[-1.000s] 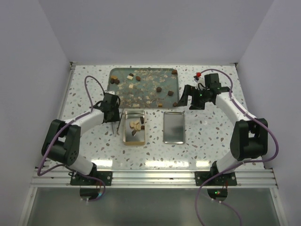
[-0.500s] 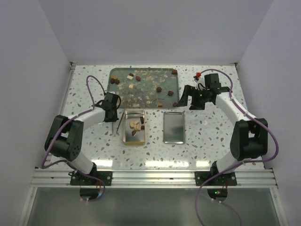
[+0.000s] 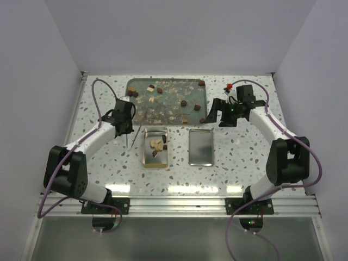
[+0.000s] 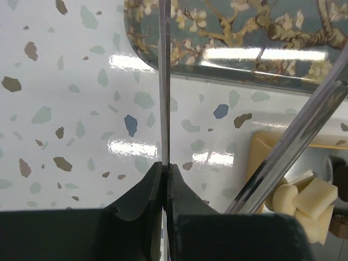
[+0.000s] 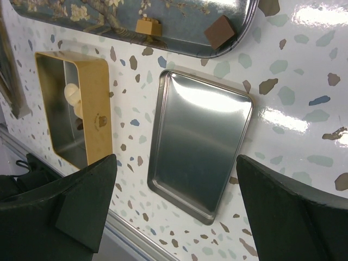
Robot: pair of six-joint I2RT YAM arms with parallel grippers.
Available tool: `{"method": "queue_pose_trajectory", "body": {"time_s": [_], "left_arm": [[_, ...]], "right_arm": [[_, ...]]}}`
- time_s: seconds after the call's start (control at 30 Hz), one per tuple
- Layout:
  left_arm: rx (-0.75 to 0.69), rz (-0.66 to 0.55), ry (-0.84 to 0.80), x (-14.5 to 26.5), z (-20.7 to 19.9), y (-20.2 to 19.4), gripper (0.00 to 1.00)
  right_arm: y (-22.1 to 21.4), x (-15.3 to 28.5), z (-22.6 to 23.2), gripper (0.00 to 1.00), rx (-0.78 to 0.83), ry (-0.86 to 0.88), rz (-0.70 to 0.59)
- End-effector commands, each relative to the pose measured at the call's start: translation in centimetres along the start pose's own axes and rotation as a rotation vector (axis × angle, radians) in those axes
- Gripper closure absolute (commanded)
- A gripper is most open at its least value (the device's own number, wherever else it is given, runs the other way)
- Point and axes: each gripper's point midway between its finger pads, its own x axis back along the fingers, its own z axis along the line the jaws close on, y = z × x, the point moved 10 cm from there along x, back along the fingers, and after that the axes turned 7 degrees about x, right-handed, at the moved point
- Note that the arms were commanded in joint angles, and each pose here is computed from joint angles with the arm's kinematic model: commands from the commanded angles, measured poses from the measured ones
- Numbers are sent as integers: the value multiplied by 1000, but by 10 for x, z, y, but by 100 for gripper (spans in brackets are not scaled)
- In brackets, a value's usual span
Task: Pack the chocolate
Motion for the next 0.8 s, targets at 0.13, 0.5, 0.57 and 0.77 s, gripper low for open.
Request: {"method": "queue_pose_trajectory", "body": {"time_s": [0.13,0.5,0.57,0.77], "left_arm": [[152,-143,69,30,34,65,100],[428,-64,155,1,116,64,100],[438,-51,162,-4,120,57,100],[445,-8,164,-17,124,43,100]], "right_arm": [[4,9,7,6,35,26,-48],[4,10,8,6,41,30,-53],[4,11,9,6,42,32,-54],[2,9,8,6,36,38,-47]]}}
